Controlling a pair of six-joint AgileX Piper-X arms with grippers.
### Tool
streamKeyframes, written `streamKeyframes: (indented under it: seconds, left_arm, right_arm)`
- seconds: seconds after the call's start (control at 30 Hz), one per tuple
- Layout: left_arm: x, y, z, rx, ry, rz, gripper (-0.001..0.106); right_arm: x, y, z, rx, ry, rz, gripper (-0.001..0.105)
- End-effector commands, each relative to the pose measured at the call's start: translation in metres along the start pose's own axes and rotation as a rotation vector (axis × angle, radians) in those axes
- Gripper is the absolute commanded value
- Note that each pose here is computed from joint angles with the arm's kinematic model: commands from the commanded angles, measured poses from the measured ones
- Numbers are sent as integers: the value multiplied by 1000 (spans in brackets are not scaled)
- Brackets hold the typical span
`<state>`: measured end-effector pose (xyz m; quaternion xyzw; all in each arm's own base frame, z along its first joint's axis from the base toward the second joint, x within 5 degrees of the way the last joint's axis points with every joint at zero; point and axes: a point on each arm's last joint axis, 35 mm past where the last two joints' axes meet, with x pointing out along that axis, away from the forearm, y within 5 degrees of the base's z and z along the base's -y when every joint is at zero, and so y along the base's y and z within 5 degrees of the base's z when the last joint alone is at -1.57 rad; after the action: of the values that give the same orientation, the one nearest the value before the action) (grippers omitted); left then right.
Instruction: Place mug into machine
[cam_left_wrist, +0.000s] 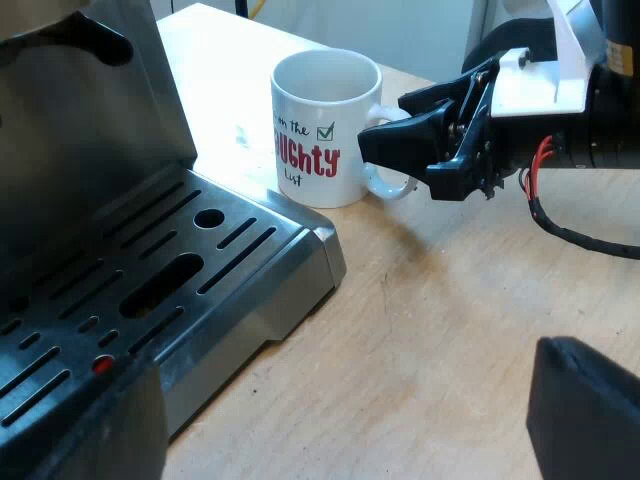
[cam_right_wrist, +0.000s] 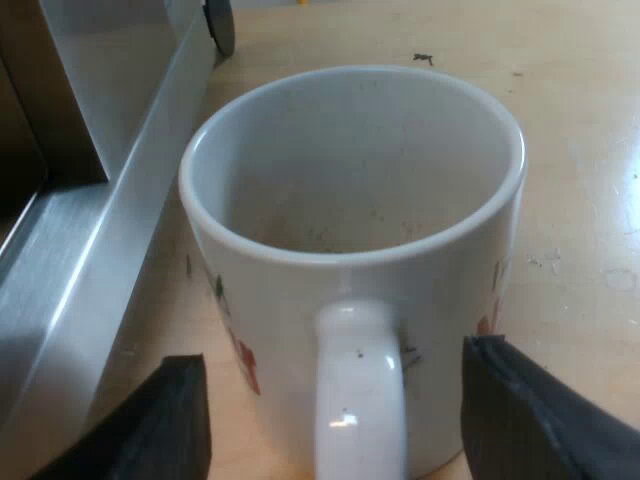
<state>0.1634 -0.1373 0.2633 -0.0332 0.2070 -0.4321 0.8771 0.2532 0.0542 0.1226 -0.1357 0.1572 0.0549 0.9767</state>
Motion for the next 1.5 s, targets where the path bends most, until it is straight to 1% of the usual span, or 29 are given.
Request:
streamKeyframes:
  seconds: [0.03,0.1,0.17,0.2,0.27,0.3,0.37,0.43,0.77,0.9,0.97,1.03,1.07,1.13,1.27,1.33,1.47,1.5]
  left_arm:
    - [-1,-2,4,-6,-14,-6,81]
    - [-1,-2,4,-6,-14,-6,81]
    - [-1,-2,4,-6,-14,-6,81]
    - [-1,-2,4,-6,-14,-6,81]
    - [-1,-2,4,-6,-14,-6,81]
    - [-1,-2,4,-6,-14,-6,81]
    - [-1,-2,4,-6,-14,-6,81]
    - [-1,-2,4,-6,-14,-6,81]
    - [-1,-2,4,-6,-17,-6,81]
    - [-1,-2,4,-6,-17,-6,81]
    - [-1,-3,4,-5,-13,-30,81]
    - [-3,-4,5,-3,-19,-38,81]
    - [-5,-5,6,0,-28,-39,81]
    - [-10,-7,10,7,-51,-42,81]
    - [-24,-12,18,26,-113,-52,81]
    - [-31,-15,22,37,-147,-55,81]
    - [-47,-20,27,52,-203,-50,81]
    - [-49,-20,27,53,-205,-50,81]
  right_arm:
    - [1,0,2,-9,-5,-6,55]
    - [1,0,2,-9,-5,-6,50]
    - [1,0,2,-9,-4,-11,39]
    - [1,-1,2,-6,-3,-14,37]
    - [1,-1,2,5,0,-29,24]
    - [1,-1,2,6,0,-29,20]
    - [1,-1,2,6,0,-29,5]
    - [1,-1,2,6,0,-29,0]
    - [-2,1,2,-5,2,-19,0]
    - [-11,8,0,-19,11,13,0]
    - [-18,13,0,-28,12,32,0]
    - [-25,16,-1,-40,9,24,0]
    - [-30,18,0,-57,1,14,0]
    - [-36,20,3,-74,-14,-1,0]
    - [-48,17,15,-59,-74,-29,0]
    - [-52,15,21,-54,-91,-32,0]
    - [-63,10,28,-65,-66,-37,0]
    - [-66,9,29,-65,-65,-37,0]
